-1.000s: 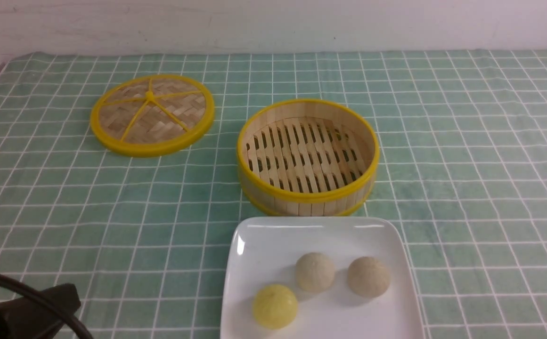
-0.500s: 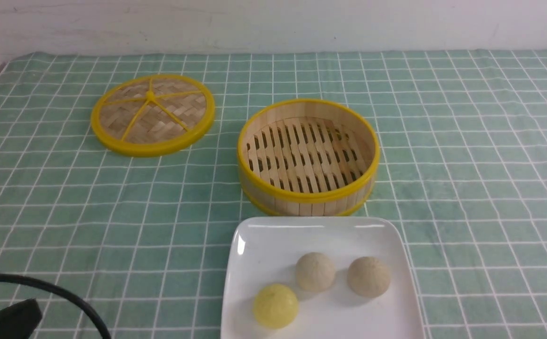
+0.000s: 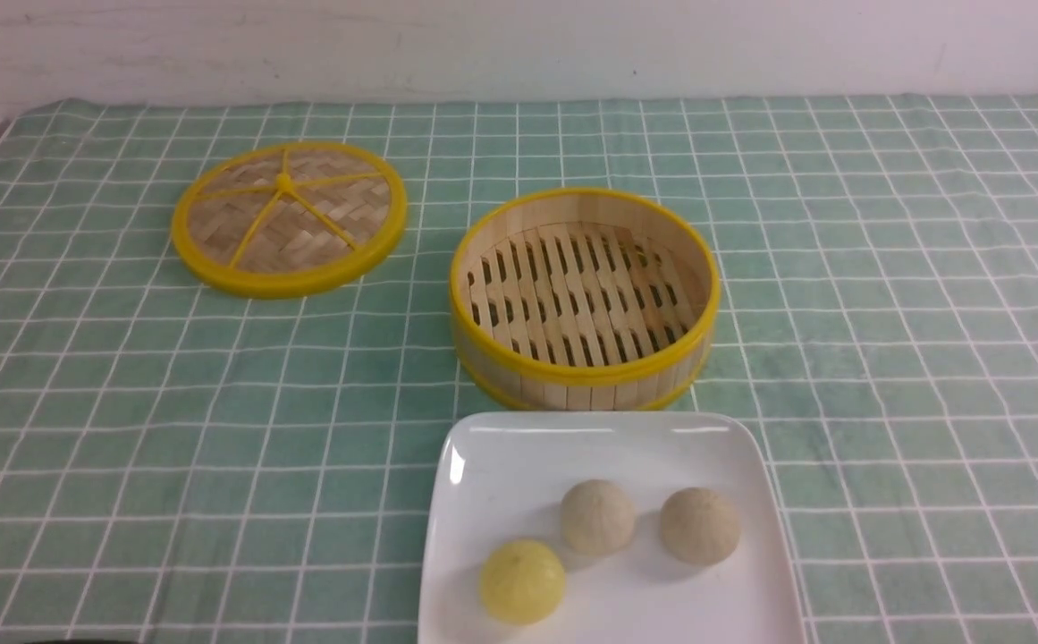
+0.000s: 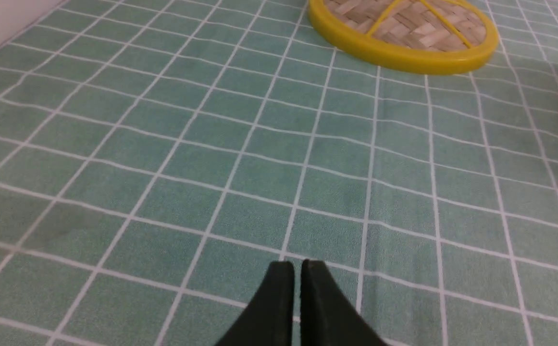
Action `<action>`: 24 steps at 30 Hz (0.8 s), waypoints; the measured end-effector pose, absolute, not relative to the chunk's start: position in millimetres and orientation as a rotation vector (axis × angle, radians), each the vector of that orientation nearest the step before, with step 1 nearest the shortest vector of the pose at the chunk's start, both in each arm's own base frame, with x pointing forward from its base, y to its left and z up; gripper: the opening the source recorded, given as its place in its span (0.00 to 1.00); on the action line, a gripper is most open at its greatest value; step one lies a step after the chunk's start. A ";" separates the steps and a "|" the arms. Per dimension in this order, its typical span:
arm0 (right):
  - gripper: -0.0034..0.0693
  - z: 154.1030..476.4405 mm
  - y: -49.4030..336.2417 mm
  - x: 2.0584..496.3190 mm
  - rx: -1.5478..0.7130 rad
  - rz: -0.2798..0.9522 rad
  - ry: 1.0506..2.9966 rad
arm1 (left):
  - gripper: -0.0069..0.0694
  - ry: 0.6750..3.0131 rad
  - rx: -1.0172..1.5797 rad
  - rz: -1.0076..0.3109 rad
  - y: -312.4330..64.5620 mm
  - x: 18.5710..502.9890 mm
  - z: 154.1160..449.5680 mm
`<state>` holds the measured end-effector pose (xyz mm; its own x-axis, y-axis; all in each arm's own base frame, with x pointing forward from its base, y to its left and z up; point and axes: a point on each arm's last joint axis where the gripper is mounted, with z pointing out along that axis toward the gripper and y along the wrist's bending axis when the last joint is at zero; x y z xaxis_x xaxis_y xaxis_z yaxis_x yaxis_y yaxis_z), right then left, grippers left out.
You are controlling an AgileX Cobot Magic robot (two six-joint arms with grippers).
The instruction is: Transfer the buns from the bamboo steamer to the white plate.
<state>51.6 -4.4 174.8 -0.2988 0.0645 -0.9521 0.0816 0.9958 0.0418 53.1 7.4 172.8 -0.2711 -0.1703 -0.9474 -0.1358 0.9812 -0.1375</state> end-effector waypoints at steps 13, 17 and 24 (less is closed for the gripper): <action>0.21 174.8 -4.4 51.6 0.105 -0.017 1.876 | 0.17 1.848 -0.225 -0.026 7.8 52.4 172.5; 0.22 174.8 -4.4 51.6 0.105 -0.017 1.876 | 0.17 1.849 -0.225 -0.024 7.8 52.3 172.4; 0.23 174.8 -4.4 51.6 0.105 -0.017 1.876 | 0.17 1.854 -0.188 -0.039 6.4 52.5 172.5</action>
